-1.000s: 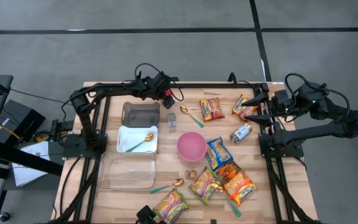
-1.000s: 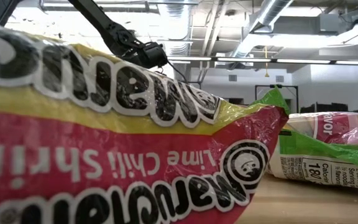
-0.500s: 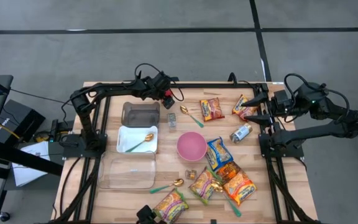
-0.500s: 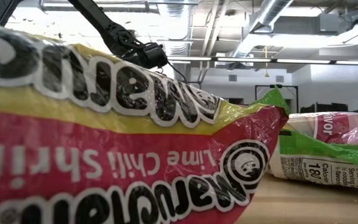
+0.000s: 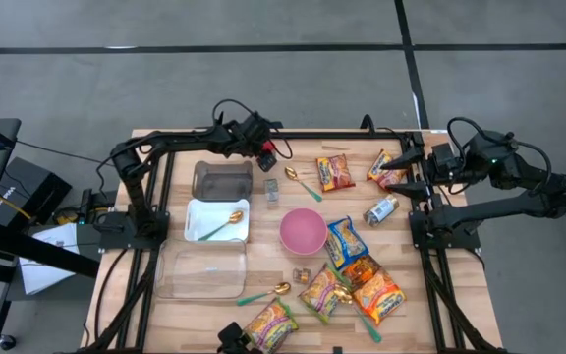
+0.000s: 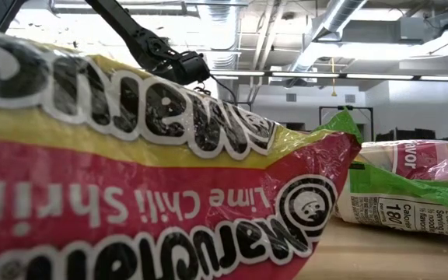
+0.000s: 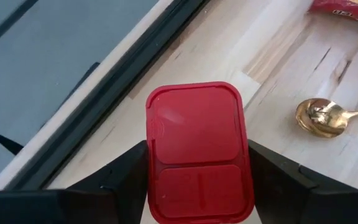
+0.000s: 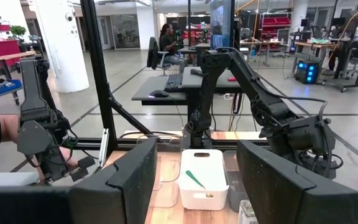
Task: Pick & Place Food Item
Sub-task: Put the red spice can into the transparent bin
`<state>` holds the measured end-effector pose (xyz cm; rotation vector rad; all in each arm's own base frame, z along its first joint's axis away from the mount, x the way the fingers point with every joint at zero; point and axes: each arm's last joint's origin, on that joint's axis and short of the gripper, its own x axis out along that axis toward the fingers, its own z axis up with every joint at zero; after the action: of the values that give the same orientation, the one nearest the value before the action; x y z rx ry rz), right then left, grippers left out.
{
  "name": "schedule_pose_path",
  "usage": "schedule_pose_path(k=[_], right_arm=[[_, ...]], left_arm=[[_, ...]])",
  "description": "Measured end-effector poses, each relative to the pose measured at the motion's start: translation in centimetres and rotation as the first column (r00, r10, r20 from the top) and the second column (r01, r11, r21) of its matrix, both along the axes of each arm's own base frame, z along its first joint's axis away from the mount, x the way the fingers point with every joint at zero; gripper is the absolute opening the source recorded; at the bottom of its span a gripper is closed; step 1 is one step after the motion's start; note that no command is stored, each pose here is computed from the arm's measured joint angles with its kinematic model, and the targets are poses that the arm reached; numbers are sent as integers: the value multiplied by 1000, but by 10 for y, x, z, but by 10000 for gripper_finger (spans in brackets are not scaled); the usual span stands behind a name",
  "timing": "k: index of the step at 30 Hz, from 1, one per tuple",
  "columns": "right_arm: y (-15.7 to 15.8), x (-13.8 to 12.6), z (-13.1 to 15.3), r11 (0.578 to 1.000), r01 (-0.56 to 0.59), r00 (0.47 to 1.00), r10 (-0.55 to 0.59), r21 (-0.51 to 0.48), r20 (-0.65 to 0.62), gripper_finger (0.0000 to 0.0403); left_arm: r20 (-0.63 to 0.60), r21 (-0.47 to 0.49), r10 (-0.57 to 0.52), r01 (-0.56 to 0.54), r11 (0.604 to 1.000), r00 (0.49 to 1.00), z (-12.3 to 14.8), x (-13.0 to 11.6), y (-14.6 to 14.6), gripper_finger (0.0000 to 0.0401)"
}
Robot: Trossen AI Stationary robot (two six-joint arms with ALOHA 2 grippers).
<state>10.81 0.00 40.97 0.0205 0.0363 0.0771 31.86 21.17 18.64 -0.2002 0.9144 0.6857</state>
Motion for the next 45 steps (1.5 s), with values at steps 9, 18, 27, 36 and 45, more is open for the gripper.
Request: schedule_pose_path(k=[9, 18, 27, 36, 45], right_arm=[[0, 0, 0, 1000, 0, 1000, 0, 0, 2, 215], [0, 0, 2, 1000, 0, 1000, 0, 0, 23, 215], [0, 0, 3, 1000, 0, 1000, 0, 0, 27, 215], [0, 0, 3, 1000, -1, 1000, 0, 8, 25, 215], [0, 0, 2, 1000, 0, 1000, 0, 26, 22, 215]], left_arm=[[54, 77, -20, 16, 997, 998, 30, -10, 3, 218], [76, 138, -56, 45, 989, 996, 85, -41, -15, 218], [57, 24, -3, 2, 1000, 998, 119, -77, -55, 218], [53, -80, 57, -53, 995, 997, 138, -95, -116, 218], [89, -132, 185, -173, 976, 979, 149, -116, -186, 218]])
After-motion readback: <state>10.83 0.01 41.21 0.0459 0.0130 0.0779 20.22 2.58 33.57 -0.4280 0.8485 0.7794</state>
